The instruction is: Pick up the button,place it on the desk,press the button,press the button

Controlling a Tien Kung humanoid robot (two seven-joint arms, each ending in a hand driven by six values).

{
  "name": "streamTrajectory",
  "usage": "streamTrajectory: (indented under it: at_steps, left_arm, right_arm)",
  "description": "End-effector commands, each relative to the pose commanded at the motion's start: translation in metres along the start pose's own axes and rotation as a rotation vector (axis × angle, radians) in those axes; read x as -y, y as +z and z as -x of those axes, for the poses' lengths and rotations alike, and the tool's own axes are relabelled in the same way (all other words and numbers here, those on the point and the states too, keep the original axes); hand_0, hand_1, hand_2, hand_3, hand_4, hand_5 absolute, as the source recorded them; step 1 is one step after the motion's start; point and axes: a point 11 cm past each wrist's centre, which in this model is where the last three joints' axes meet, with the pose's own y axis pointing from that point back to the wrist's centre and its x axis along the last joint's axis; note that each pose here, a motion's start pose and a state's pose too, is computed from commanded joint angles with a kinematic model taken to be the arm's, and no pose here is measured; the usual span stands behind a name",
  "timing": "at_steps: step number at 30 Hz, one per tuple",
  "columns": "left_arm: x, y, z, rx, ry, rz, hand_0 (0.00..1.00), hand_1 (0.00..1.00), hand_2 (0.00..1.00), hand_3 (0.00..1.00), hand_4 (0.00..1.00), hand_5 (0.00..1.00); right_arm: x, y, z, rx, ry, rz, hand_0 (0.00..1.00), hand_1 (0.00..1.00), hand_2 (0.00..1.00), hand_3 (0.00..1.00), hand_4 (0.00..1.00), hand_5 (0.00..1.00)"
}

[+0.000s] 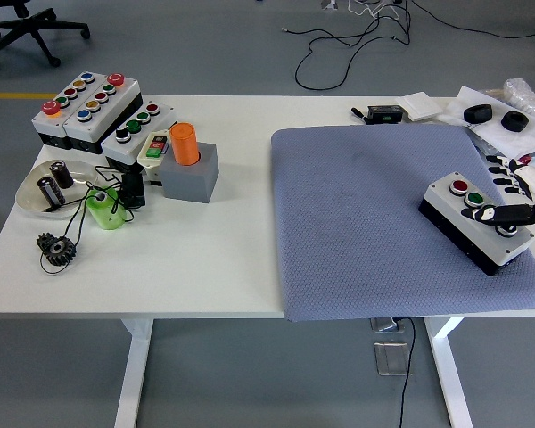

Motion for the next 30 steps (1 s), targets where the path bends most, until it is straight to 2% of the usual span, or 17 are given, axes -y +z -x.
streamTrajectory:
  at_steps: [5,19,30]
  left_arm:
    - [0.000,0.002,0.000,-0.004,0.000,0.004,0.627,0.595,0.581,0.548,0.306,0.998]
    - [0.000,0.009,-0.001,-0.013,0.002,0.016,0.626,0.591,0.577,0.545,0.307,0.998]
    - [0.000,0.012,-0.002,-0.017,0.002,0.020,0.626,0.591,0.576,0.545,0.307,0.998]
  right_arm:
    - [0.005,-0.005,0.000,-0.113,0.028,-0.003,0.921,0.924,0.971,0.981,0.975,0.221]
    - [0.014,-0.023,0.019,-0.094,-0.007,0.001,0.902,0.898,0.968,0.959,0.963,0.219]
    - [0.030,-0.010,0.034,-0.202,-0.065,0.138,0.875,0.879,0.958,0.948,0.960,0.216]
